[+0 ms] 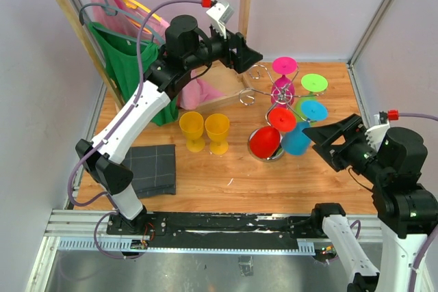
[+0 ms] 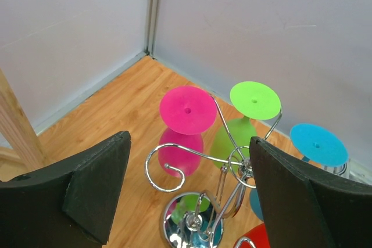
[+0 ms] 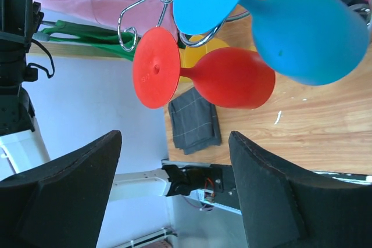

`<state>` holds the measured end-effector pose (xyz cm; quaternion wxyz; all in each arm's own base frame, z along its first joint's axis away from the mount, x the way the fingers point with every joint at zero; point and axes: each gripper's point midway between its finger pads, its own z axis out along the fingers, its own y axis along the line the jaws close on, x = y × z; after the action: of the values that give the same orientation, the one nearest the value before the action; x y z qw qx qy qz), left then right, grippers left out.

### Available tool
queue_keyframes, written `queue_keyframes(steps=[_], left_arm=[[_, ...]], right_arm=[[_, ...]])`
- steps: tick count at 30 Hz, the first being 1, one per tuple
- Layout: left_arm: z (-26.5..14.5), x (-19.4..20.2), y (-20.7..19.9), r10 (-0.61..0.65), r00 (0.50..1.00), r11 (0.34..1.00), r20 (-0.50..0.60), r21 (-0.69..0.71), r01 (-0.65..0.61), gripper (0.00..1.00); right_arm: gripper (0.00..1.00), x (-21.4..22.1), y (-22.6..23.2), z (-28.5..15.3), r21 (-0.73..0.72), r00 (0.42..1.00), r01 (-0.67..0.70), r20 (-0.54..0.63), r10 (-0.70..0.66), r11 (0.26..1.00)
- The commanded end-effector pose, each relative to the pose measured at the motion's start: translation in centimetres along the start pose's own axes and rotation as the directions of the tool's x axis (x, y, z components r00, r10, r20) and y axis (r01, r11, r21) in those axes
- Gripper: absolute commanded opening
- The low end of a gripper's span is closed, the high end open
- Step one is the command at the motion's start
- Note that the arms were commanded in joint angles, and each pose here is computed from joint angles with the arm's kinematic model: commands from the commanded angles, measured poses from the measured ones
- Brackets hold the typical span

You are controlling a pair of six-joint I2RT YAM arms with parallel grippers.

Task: Take the wine glass off the wine glass rack
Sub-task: Pick up the wine glass from the wine rack.

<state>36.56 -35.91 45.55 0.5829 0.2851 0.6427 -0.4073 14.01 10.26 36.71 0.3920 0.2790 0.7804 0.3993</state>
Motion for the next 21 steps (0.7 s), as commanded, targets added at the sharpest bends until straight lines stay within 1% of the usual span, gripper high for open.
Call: queue_keyframes(steps=[1, 9, 21], left_arm=[[-0.8, -2.3, -1.2, 0.013, 0.998, 1.000, 0.061, 0.006, -0.013, 0.88], [-0.7, -2.5, -1.5, 0.009, 0.998, 1.000, 0.066, 0.009, -0.009, 0.88], [0.0, -2.2, -1.9, -0.003, 0.999, 1.000, 0.054, 0.018, 0.002, 0.88]], right_arm=[[0.75, -0.1, 1.3, 0.7, -0.080, 0.997, -0.078, -0.010, 0.077, 0.994], [0.67, -0.1, 0.8, 2.0, -0.112, 0.991, -0.136, -0.011, 0.135, 0.984], [0.59, -0.7, 1.2, 4.0, -0.135, 0.990, -0.137, -0.044, 0.132, 0.981]])
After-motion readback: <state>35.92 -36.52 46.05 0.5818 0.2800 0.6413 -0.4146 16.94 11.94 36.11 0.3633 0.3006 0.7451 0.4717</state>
